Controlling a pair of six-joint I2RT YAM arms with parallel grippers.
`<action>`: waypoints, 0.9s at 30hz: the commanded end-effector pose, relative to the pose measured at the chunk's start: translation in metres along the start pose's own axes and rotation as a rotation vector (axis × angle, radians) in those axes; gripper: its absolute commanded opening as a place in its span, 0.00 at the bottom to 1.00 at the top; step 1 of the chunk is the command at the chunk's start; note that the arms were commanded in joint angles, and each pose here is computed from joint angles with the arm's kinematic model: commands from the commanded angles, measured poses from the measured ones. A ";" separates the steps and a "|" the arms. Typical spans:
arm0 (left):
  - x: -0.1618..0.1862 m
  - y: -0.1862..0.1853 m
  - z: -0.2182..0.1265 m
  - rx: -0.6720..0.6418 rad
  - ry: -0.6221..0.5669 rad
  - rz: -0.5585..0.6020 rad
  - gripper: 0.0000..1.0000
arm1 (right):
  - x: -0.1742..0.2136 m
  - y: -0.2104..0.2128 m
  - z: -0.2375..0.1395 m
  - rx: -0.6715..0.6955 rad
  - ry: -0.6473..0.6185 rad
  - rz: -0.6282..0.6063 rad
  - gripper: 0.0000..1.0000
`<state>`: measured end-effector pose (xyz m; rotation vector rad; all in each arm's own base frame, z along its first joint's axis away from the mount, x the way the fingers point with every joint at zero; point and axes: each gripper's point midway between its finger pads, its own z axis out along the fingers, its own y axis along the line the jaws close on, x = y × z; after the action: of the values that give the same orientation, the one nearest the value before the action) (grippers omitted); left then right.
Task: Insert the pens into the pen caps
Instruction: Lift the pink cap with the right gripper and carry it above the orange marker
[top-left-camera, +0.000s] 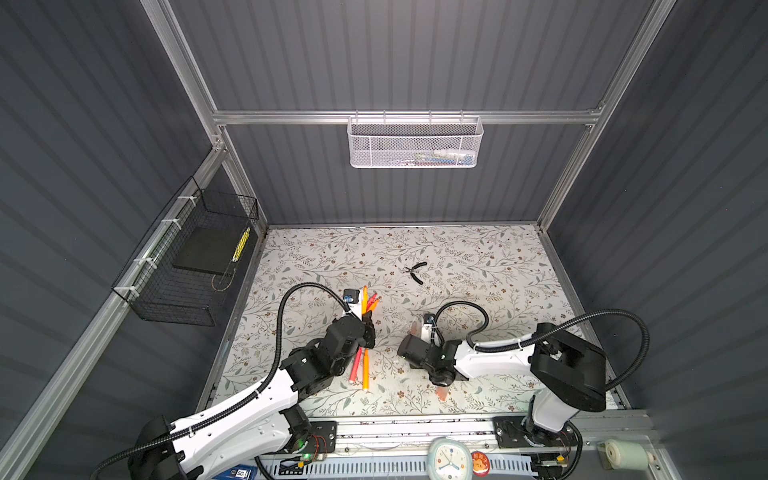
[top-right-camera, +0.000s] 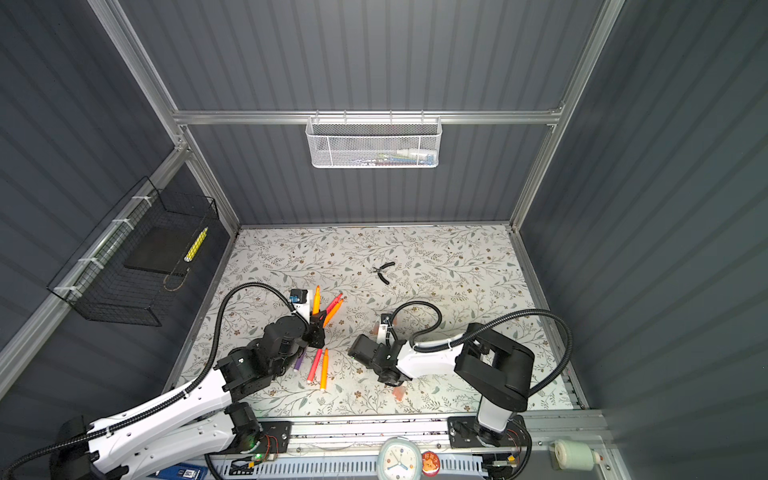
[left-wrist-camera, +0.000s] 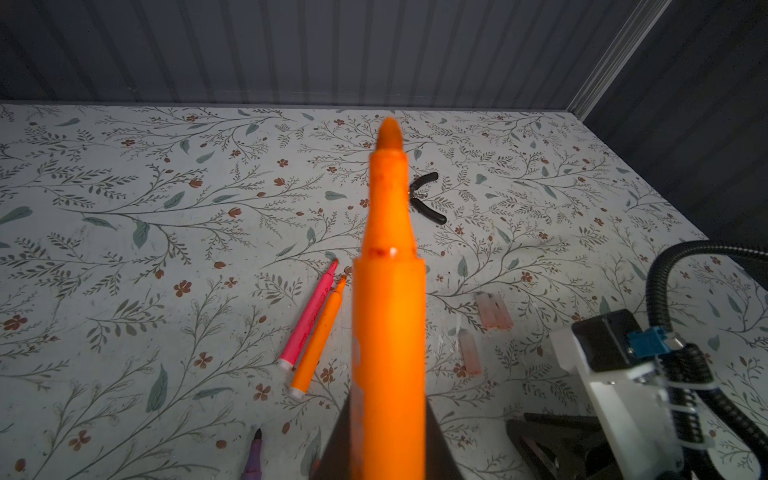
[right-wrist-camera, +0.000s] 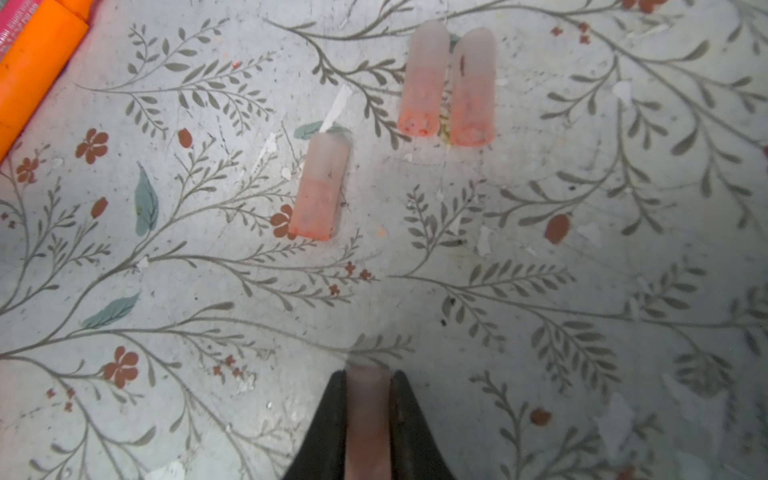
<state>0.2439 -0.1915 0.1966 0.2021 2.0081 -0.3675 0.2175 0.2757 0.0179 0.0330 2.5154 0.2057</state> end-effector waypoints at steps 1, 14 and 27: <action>-0.013 0.010 -0.009 -0.043 -0.029 -0.037 0.00 | 0.013 -0.019 -0.006 0.010 0.053 0.018 0.10; -0.008 -0.063 -0.018 0.323 0.137 -0.179 0.00 | -0.084 -0.035 -0.100 -0.322 -0.304 0.249 0.04; 0.008 -0.125 -0.014 0.657 0.166 -0.116 0.00 | -0.144 -0.070 -0.162 -0.419 -0.528 0.350 0.00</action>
<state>0.1976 -0.2917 0.2082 0.4740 2.0715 -1.0212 0.2378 0.1805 0.2055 0.3283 1.9273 0.7741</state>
